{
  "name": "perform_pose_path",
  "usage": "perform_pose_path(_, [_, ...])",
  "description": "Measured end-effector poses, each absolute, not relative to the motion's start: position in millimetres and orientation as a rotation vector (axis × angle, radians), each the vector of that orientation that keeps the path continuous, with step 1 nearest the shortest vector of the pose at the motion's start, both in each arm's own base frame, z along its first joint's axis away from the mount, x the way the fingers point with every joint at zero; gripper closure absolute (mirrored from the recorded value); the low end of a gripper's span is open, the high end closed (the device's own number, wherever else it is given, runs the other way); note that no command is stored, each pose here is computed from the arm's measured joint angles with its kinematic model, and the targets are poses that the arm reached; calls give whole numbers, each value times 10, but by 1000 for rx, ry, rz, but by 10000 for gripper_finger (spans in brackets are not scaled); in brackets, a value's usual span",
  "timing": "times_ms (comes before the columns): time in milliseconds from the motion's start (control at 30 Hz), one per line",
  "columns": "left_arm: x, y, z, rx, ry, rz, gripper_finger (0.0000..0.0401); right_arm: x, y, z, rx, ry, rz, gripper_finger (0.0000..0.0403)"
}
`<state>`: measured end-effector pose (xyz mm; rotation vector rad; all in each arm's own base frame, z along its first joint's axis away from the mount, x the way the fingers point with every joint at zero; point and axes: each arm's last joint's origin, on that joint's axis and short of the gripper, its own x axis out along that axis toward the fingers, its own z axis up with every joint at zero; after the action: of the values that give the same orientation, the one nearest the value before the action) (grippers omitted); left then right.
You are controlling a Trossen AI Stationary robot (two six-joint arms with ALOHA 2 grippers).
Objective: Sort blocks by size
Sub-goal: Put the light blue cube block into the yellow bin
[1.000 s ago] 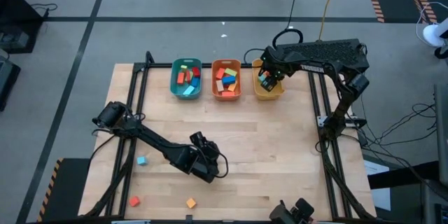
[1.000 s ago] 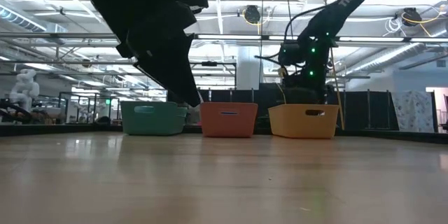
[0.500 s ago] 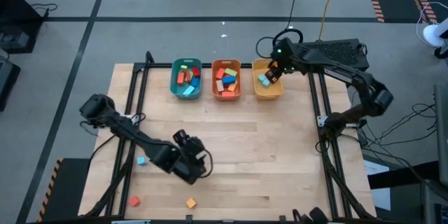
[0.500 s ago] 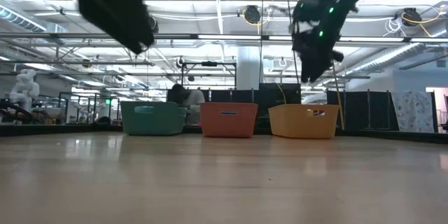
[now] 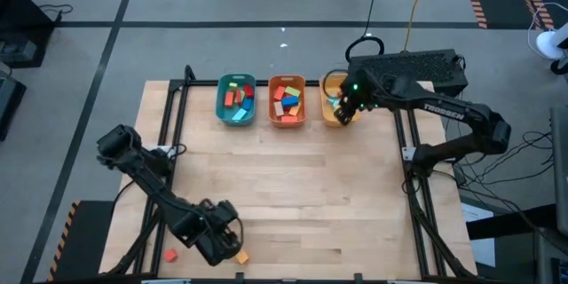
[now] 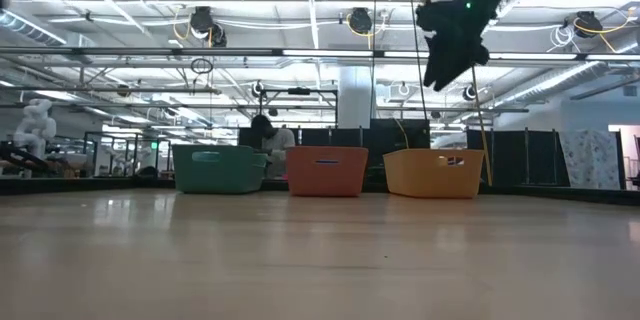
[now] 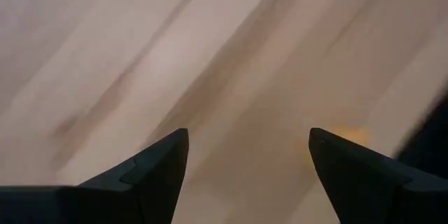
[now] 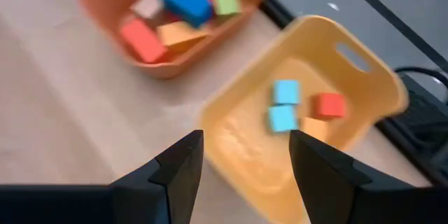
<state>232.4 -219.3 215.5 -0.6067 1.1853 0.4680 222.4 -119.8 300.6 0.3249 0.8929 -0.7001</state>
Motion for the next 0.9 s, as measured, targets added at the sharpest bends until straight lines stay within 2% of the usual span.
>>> perform_pose_path(167, [2010, -2065, 2132, -412, 1464, 636, 104, 2394, -932, 3014, 307, 858, -610, 206])
perform_pose_path(267, [1880, -2011, 2154, -233, 1599, 616, 104, 2453, -785, 3008, 290, 861, -560, 206])
perform_pose_path(400, [1820, -2025, 2162, -85, 1659, 496, 104, 2535, -664, 2956, 219, 889, -488, 206])
perform_pose_path(667, [1643, -1928, 1899, 27, 1785, 480, 104, 2543, -543, 2529, 202, 930, -449, 206])
perform_pose_path(800, [1474, -1805, 1746, 37, 1885, 509, 104, 2508, -476, 2316, 218, 943, -443, 206])
perform_pose_path(900, [1373, -1715, 1708, 1, 1876, 477, 104, 2509, -422, 2240, 215, 926, -423, 206])
